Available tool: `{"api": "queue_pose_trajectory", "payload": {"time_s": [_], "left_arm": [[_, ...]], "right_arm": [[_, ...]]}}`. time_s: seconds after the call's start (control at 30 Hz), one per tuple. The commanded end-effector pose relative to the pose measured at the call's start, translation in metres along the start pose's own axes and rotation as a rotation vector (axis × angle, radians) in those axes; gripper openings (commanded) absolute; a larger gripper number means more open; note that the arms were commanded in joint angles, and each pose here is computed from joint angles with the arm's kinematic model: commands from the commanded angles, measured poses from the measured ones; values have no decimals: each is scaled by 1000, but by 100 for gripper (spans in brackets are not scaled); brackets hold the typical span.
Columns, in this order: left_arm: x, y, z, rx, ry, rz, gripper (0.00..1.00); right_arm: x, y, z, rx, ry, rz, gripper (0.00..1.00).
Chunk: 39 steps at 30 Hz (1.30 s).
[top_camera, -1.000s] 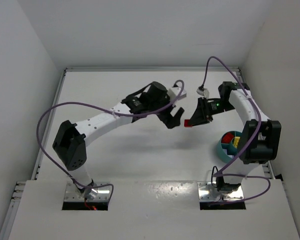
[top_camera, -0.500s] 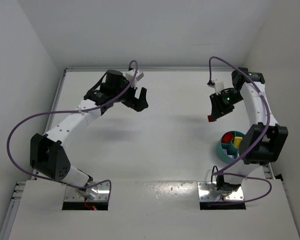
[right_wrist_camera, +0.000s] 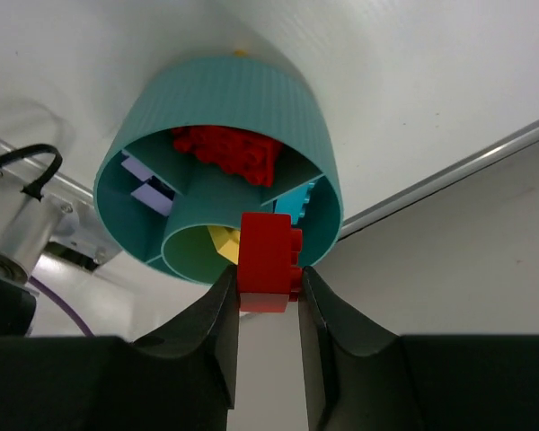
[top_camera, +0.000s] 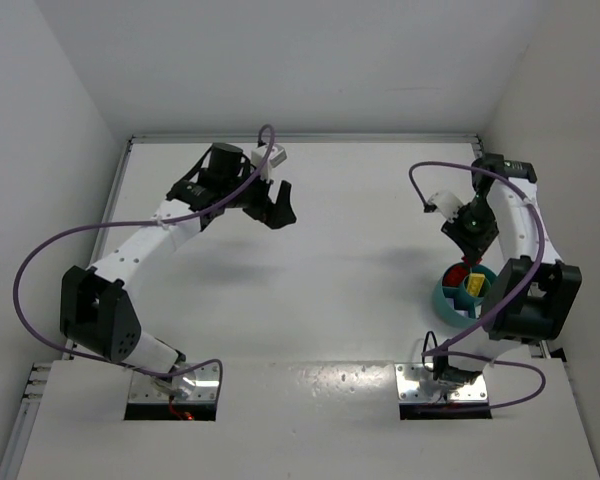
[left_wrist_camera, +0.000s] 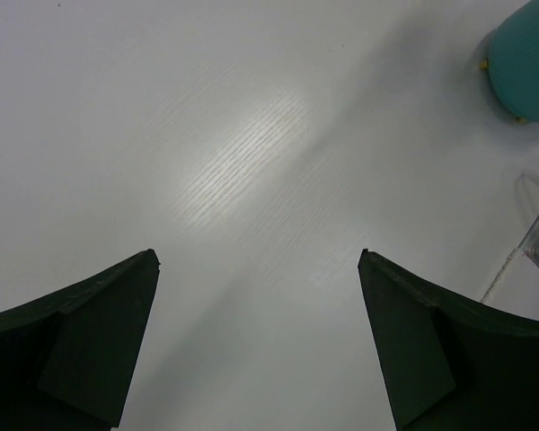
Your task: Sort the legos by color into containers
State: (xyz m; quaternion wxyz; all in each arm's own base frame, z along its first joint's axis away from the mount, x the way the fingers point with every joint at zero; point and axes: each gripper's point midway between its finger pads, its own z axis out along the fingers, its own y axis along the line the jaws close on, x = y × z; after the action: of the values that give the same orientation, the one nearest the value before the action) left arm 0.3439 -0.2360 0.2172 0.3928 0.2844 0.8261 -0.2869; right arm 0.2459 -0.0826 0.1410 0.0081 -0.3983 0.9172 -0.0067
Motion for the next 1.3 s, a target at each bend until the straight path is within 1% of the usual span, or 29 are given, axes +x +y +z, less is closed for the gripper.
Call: {"api": "queue_pose_trajectory", "payload": {"time_s": [0.0, 0.33, 0.63, 0.73, 1.07, 1.27], "left_arm": [[-8, 3, -2, 14, -26, 6, 100], [-1, 3, 8, 45, 1, -9, 100], [1, 3, 11, 54, 9, -22, 100], [1, 3, 11, 54, 9, -22, 100], [-2, 5, 7, 47, -1, -23, 100], [1, 6, 10, 47, 7, -27, 100]], "right_arm": [[15, 15, -3, -40, 66, -83, 0], [11, 26, 7, -95, 52, -91, 0], [-9, 41, 17, -165, 11, -128, 0], [-13, 43, 19, -175, 18, -146, 0], [6, 55, 39, -241, 130, -167, 0], [9, 56, 42, -251, 148, -168, 1]]}}
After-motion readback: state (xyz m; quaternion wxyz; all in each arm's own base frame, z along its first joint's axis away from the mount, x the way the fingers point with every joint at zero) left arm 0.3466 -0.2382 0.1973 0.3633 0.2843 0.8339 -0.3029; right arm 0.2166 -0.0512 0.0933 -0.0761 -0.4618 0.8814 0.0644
